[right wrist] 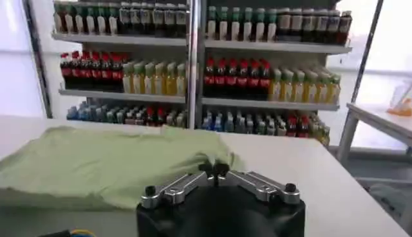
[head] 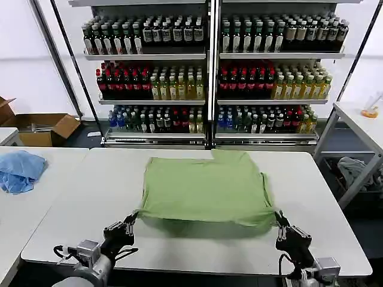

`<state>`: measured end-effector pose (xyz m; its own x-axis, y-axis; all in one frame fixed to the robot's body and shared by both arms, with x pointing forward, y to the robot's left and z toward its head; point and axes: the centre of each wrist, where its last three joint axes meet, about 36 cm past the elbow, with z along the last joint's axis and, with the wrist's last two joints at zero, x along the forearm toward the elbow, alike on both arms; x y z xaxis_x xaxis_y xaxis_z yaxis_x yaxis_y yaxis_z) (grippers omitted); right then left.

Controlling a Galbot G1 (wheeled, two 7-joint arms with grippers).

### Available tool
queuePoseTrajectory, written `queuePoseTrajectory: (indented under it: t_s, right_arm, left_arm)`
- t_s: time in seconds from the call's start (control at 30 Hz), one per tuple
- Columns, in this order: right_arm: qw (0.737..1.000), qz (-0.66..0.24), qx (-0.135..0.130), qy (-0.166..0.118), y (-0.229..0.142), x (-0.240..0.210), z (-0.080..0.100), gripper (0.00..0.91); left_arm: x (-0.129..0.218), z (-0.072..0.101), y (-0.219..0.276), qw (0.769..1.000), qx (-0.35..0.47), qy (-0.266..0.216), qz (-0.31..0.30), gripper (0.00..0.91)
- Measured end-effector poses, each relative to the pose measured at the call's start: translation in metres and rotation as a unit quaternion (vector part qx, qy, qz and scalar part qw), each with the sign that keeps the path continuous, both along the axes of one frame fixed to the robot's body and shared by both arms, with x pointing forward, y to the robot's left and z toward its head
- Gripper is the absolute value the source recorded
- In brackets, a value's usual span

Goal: Fold and organize the clothes.

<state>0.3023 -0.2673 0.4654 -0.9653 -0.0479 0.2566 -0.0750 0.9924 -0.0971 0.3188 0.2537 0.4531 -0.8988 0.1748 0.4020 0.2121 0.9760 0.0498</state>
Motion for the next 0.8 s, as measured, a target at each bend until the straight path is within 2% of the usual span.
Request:
queuePoseTrajectory:
  t_s: [0.3,0.53,0.6,0.63,0.67,0.8]
  right_arm:
    - [1.000,0.000,-0.008,0.000,-0.002,0.040,-0.016,0.000]
    - [1.000,0.002,-0.015,0.012,0.000,0.060,-0.029,0.000]
    - [1.000,0.003,-0.018,0.018,0.002,0.064,-0.033,0.000]
    - [1.000,0.005,-0.019,0.021,0.003,0.065,-0.035,0.786]
    - [0.999,0.007,-0.020,0.024,0.004,0.065,-0.037,0.907]
    - [0.999,0.012,-0.023,0.027,0.007,0.066,-0.040,0.907]
  left_arm:
    - [0.040,-0.020,-0.003,1.000,0.012,0.002,0.000,0.030]
    - [0.069,-0.032,-0.005,1.000,0.027,-0.002,0.000,0.040]
    - [0.074,-0.035,-0.006,1.000,0.031,-0.002,0.000,0.181]
    - [0.076,-0.036,-0.007,0.999,0.032,-0.001,0.000,0.887]
    - [0.079,-0.037,-0.007,0.999,0.034,-0.001,0.001,0.907]
    - [0.083,-0.039,-0.009,0.999,0.036,-0.001,0.004,0.907]
